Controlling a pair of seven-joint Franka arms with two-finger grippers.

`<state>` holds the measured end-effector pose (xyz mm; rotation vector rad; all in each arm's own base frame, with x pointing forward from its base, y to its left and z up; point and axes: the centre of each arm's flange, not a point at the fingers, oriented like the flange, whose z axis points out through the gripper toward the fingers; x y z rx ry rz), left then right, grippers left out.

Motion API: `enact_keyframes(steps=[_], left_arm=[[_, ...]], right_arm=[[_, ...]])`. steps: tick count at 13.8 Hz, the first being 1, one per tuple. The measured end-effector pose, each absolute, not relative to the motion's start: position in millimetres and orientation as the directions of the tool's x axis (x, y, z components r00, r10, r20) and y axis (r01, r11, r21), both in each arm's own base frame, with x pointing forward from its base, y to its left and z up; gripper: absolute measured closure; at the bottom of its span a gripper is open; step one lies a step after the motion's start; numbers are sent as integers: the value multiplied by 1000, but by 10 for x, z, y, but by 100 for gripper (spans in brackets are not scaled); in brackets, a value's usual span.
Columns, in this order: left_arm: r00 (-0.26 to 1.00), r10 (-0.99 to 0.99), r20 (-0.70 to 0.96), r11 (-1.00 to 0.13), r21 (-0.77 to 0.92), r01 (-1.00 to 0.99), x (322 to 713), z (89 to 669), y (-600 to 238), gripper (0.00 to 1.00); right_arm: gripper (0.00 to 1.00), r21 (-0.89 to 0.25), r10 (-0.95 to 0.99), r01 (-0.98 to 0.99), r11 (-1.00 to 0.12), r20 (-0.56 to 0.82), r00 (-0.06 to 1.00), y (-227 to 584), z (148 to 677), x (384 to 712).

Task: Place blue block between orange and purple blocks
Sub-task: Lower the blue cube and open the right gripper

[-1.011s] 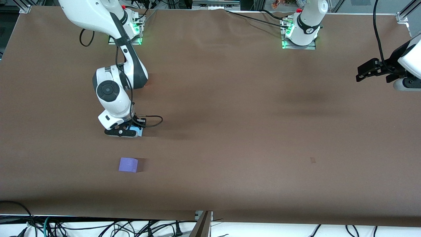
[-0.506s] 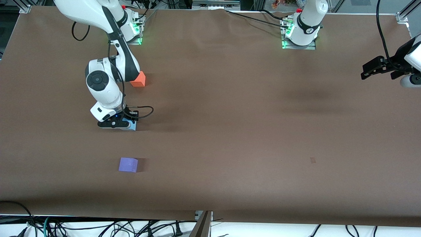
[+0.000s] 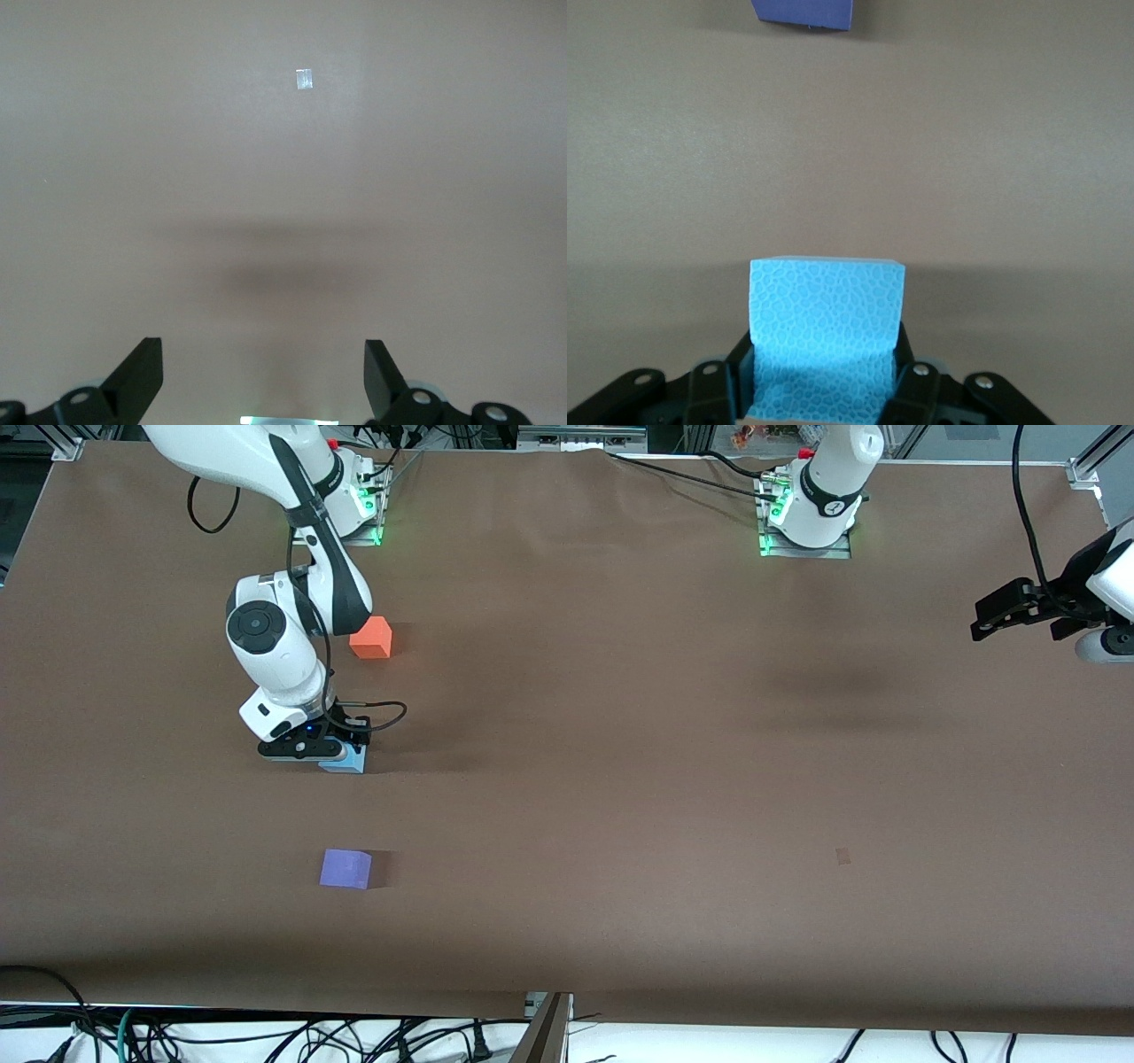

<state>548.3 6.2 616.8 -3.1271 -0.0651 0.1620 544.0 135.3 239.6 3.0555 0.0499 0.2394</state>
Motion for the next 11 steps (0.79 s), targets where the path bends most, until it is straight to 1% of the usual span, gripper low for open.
enact_keyframes(steps=[9,11], left_arm=[[992,56,-114,-998,-13,55,5505,6109,135,0],[991,57,-118,-998,-14,56,5530,6072,142,0]], right_arm=[[42,70,74,61,-996,191,979,1503,2179,5393],[27,66,78,66,-996,196,977,1534,2193,5397]])
